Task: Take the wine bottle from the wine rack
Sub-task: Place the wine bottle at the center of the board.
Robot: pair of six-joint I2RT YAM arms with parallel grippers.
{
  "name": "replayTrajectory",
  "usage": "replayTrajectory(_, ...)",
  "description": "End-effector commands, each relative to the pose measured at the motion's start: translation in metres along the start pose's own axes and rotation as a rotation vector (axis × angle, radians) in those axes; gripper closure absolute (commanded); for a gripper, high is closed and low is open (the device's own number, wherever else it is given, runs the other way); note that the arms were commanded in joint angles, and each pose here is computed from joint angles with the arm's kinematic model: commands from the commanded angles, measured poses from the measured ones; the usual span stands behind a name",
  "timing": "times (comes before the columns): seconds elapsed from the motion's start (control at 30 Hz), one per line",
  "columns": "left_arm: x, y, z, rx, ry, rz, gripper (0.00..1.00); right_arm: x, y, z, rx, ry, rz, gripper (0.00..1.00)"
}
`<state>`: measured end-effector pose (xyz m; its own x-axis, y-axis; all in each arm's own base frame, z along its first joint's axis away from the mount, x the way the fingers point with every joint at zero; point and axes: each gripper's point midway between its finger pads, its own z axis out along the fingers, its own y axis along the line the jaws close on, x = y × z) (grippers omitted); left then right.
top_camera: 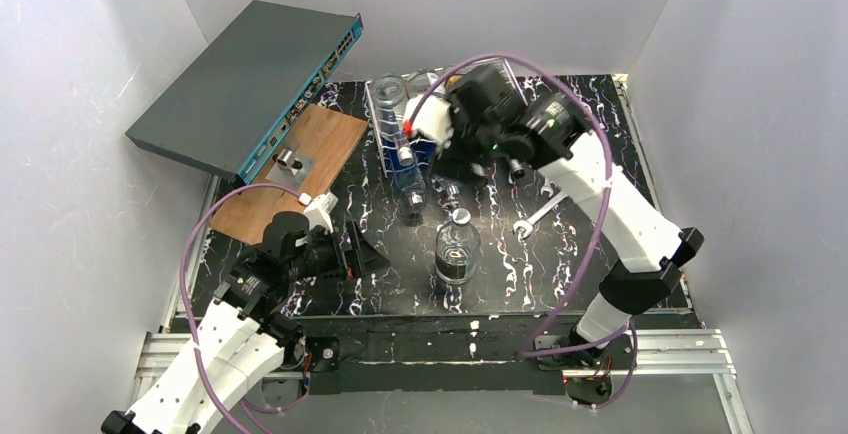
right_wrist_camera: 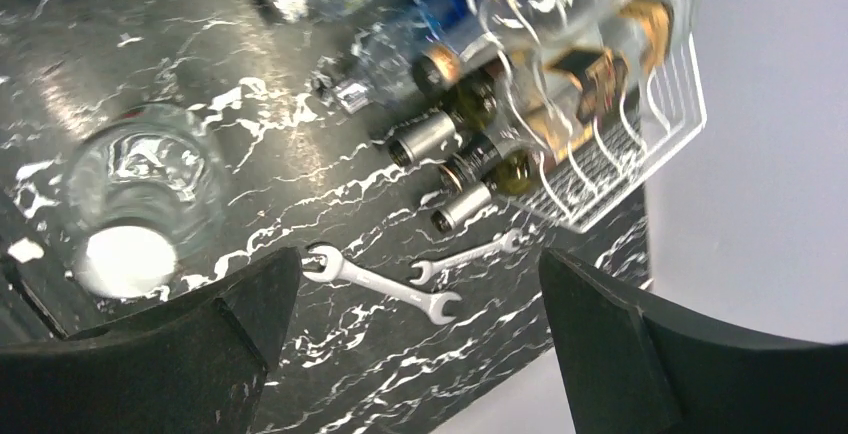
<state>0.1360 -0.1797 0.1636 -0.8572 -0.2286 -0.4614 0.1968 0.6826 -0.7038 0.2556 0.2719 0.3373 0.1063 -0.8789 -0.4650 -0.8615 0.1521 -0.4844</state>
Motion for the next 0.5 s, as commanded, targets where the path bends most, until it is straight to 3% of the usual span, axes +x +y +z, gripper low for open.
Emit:
replayTrajectory(0.0,-0.005,-0.022,-0.008,0.077,0.004,0.052,0.02,0.018,-0.036,-0.013,0.026,-0.107,0.256,0.02)
replayTrajectory(0.13,-0.004,-0.036,-0.011,0.133,0.012,0.119,0.02,0.064,-0.037,-0.003,-0.082,-0.122,0.428,0.02)
replayTrajectory(0.23,-0.004,-0.046,-0.015,0.171,0.009,0.188,0.02,0.092,-0.021,-0.003,-0.179,-0.207,0.507,0.02)
replayTrajectory(0.47,-0.004,-0.058,-0.016,0.204,0.011,0.323,0.02,0.099,0.037,-0.008,-0.246,-0.491,0.382,0.02)
